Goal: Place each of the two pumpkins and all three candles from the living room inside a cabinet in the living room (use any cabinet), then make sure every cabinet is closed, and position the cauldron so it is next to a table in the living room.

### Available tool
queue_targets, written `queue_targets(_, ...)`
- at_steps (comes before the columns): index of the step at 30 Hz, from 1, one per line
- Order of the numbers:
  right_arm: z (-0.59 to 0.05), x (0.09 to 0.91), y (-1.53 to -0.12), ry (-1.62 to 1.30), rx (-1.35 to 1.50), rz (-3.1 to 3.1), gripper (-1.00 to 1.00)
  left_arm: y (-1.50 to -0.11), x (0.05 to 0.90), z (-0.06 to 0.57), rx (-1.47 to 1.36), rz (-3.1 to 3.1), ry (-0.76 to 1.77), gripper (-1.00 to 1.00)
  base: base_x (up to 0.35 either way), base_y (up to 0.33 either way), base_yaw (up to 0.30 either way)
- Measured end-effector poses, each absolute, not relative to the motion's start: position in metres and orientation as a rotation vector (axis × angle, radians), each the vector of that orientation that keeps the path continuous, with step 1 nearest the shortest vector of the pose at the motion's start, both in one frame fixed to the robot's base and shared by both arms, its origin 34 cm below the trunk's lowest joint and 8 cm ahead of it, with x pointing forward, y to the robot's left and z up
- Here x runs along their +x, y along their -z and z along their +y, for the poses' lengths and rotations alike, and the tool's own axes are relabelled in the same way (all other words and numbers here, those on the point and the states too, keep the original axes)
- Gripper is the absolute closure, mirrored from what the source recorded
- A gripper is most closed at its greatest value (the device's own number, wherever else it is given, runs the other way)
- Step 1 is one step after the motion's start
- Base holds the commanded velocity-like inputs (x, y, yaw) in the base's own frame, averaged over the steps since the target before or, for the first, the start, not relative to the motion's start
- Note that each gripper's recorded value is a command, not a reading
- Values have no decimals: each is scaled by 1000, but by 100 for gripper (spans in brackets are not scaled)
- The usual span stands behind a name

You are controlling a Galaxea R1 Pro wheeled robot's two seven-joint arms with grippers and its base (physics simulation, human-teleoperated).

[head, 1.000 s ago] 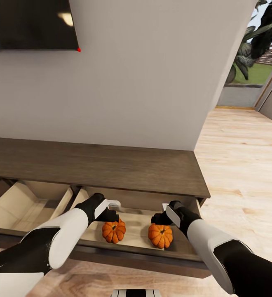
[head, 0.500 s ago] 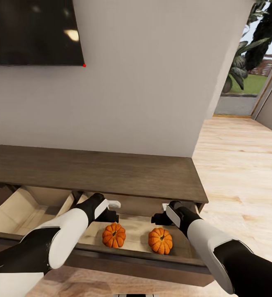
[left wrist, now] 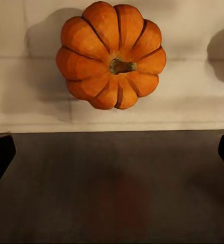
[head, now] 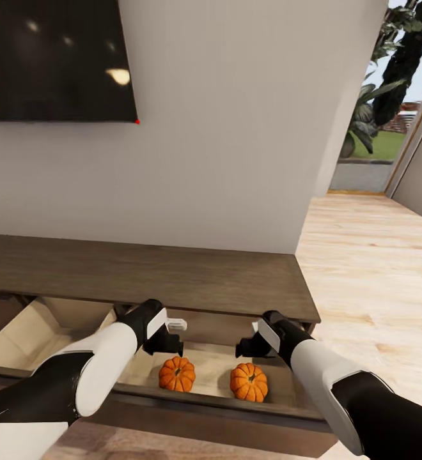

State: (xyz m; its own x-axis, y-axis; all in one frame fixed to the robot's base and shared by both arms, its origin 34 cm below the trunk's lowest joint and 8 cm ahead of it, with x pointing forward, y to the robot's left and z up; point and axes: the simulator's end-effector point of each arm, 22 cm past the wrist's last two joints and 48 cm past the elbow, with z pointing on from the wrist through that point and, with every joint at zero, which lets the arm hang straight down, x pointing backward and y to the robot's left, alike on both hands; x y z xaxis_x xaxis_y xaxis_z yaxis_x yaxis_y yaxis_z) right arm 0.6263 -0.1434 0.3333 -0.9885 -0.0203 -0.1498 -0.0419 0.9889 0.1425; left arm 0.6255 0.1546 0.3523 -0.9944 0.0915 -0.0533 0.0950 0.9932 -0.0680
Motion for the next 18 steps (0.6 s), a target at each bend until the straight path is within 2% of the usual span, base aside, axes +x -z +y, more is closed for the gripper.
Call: queue_targets(18, -144, 617, -372, -219, -69, 3009, -100, -393, 619, 153, 156, 3087, 117, -100, 0, 0, 0)
